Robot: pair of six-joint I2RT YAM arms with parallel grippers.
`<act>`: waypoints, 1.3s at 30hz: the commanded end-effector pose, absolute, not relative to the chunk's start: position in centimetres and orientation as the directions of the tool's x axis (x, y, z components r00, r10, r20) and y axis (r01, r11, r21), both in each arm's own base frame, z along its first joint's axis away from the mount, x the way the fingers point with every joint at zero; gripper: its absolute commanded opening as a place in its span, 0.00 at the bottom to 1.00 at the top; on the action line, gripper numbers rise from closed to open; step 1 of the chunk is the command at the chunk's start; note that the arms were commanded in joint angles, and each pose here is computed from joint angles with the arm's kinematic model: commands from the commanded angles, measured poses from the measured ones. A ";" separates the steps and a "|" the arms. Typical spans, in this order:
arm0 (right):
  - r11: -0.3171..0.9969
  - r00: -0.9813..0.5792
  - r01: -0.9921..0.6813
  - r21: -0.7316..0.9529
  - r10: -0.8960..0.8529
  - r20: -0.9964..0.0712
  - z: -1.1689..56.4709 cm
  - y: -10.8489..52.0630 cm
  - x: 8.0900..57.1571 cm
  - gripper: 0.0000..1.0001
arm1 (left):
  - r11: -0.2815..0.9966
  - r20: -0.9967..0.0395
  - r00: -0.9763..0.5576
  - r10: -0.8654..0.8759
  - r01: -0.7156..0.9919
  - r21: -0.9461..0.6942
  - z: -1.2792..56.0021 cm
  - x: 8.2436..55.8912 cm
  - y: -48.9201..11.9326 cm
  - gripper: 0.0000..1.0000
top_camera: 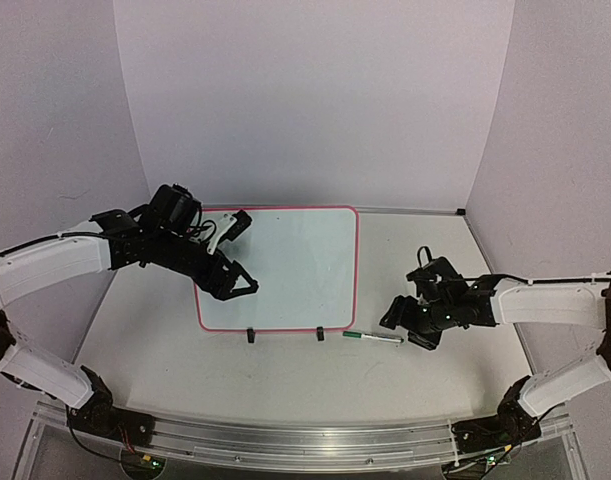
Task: Write a sentence on the whiteboard
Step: Pick up the whiteboard marker from the center of the board.
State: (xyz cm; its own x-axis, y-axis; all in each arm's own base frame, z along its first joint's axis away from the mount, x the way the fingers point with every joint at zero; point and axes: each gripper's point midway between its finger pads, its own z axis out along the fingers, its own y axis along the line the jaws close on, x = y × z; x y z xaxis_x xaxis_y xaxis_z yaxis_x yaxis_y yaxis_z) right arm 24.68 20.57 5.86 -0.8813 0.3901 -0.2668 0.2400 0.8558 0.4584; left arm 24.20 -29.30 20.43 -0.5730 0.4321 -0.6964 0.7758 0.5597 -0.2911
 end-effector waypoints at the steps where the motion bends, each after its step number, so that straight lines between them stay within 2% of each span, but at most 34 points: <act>1: 0.807 -0.835 0.307 0.505 0.483 -0.265 6.0 21.9 26.6 0.77 | 0.519 -0.763 -0.504 0.404 0.813 -0.263 22.6 24.1 -29.5 0.87; 16: 0.814 -0.824 0.334 0.475 0.497 -0.272 3.2 23.2 28.7 0.74 | 0.518 -0.755 -0.512 0.410 0.812 -0.268 22.1 24.0 -29.4 0.87; 22: 0.834 -0.813 0.339 0.435 0.493 -0.311 2.5 22.8 29.6 0.72 | 0.526 -0.754 -0.512 0.411 0.809 -0.263 22.1 24.0 -29.3 0.87; 33: 0.936 -0.859 0.310 0.166 0.350 -0.374 -0.3 20.6 30.3 0.61 | 0.518 -0.759 -0.508 0.407 0.813 -0.266 22.4 23.8 -29.3 0.88; 39: 0.962 -0.886 0.270 0.047 0.267 -0.379 -0.9 19.9 30.7 0.44 | 0.511 -0.763 -0.504 0.404 0.816 -0.269 22.6 23.7 -29.3 0.88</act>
